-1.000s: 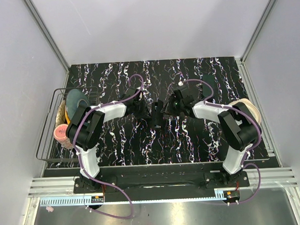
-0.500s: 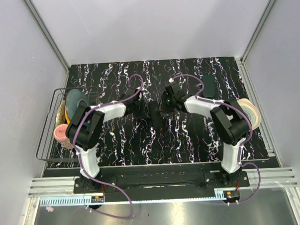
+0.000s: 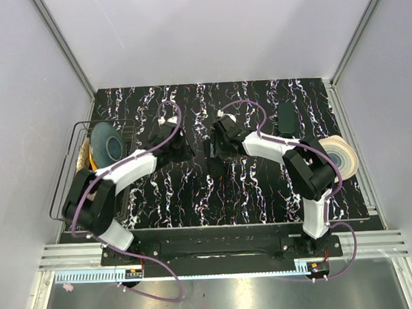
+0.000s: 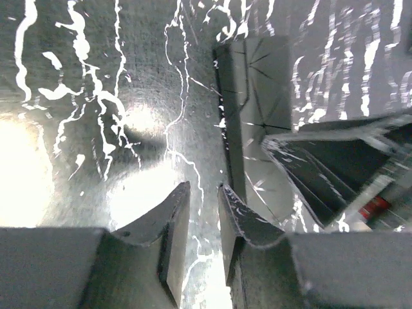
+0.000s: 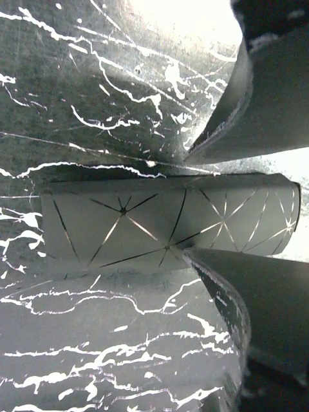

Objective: Organize the sunglasses
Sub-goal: Close the case with sunglasses at the center of the board, then move the case with the sunglasses to the center of the board.

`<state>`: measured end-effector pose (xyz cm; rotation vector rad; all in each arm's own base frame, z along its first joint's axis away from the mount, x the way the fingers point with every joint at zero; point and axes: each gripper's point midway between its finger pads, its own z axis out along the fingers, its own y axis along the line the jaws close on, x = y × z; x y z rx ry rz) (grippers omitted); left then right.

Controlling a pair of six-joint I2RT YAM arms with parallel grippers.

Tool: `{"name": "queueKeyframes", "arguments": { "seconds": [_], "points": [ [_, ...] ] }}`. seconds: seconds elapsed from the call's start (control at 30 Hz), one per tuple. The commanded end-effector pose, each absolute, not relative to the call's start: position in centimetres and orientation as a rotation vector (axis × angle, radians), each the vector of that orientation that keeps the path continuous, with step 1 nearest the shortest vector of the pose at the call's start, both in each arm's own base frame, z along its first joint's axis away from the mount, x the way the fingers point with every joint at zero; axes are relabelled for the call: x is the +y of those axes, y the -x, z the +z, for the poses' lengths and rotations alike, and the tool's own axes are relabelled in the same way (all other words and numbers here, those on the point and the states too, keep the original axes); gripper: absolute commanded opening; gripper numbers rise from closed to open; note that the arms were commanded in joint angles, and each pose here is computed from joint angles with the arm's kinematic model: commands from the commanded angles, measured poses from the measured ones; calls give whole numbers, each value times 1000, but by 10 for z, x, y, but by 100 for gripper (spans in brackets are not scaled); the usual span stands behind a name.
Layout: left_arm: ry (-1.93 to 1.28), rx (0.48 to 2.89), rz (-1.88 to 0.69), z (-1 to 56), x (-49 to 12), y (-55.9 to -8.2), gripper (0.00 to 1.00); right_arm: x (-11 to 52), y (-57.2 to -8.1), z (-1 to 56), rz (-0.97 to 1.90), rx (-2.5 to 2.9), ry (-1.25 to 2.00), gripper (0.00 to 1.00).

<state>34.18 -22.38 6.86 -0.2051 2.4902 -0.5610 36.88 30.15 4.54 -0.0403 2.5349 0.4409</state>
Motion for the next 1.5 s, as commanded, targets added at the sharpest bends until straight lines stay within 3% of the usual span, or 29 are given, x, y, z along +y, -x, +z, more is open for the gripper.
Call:
{"name": "queueKeyframes", "arguments": {
  "seconds": [0.0,0.53,0.6,0.7,0.93,1.23,1.3,1.37,1.47],
  "points": [
    [279,2272,-571,129,-204,-346,29,294,-370,63,345,2451,113,63],
    [237,2126,-618,195,-186,-320,37,283,-350,17,101,2569,228,64],
    [239,2125,-614,196,-185,-320,37,287,-353,28,122,2546,216,70],
    [241,2126,-594,196,-182,-320,38,299,-360,44,183,2516,209,85],
    [247,2110,-563,200,-177,-322,40,314,-362,45,223,2524,241,90],
    [234,2131,-581,194,-182,-324,41,317,-348,27,166,2557,274,88],
    [233,2133,-581,193,-182,-324,41,315,-346,24,134,2560,275,84],
    [236,2135,-578,192,-181,-324,41,311,-348,22,92,2558,252,71],
    [232,2139,-578,191,-182,-324,41,300,-352,18,-30,2573,223,62]
  ]
}}
